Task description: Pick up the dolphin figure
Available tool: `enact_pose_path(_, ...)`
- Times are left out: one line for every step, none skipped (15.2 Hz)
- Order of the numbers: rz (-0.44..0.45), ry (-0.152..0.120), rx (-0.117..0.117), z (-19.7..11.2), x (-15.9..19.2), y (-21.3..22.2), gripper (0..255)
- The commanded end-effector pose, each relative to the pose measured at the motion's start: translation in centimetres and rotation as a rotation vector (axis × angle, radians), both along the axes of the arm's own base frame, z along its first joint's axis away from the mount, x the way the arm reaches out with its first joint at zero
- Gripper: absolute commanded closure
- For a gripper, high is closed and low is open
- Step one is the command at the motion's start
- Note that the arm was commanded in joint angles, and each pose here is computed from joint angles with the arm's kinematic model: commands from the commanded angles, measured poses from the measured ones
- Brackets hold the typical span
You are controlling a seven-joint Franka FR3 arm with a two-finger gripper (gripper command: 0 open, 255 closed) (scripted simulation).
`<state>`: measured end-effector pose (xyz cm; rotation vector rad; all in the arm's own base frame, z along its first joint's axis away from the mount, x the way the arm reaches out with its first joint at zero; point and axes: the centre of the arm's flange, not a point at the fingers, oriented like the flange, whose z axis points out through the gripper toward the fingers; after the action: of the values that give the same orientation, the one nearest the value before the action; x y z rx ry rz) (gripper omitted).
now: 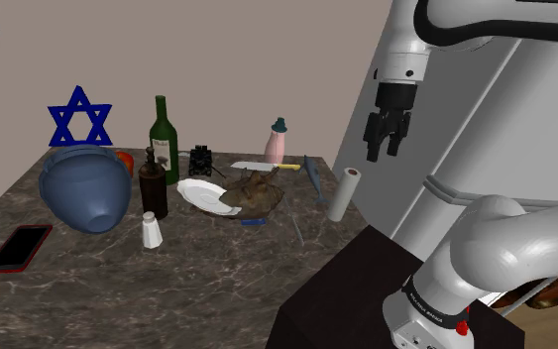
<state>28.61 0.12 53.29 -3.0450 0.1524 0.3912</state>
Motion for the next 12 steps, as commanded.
enact_pose_path(0.000,0.000,0.000,0.0,0.0,0.0,0)
enact_pose_path(-0.009,-0.008,-0.008,-0.9,0.7,-0.4,0)
enact_pose_path(-0.019,-0.016,-0.015,-1.8,1.3,-0.8,0)
enact_pose_path(-0.028,-0.024,-0.023,-2.7,2.0,-1.2,0)
enact_pose_path(-0.037,-0.032,-0.030,-3.6,2.7,-1.6,0)
enact_pose_path(-0.047,-0.040,-0.038,-4.5,3.3,-2.0,0)
enact_pose_path(-0.056,-0.048,-0.045,-5.4,4.0,-2.5,0)
enact_pose_path(-0.065,-0.056,-0.053,-6.2,4.7,-2.9,0)
enact_pose_path(-0.075,-0.064,-0.060,-7.1,5.4,-3.4,0)
enact_pose_path(-0.084,-0.071,-0.068,-8.0,6.0,-3.9,0)
enact_pose_path(-0.093,-0.079,-0.075,-8.8,6.7,-4.4,0)
enact_pose_path(-0.103,-0.087,-0.083,-9.6,7.4,-4.9,0)
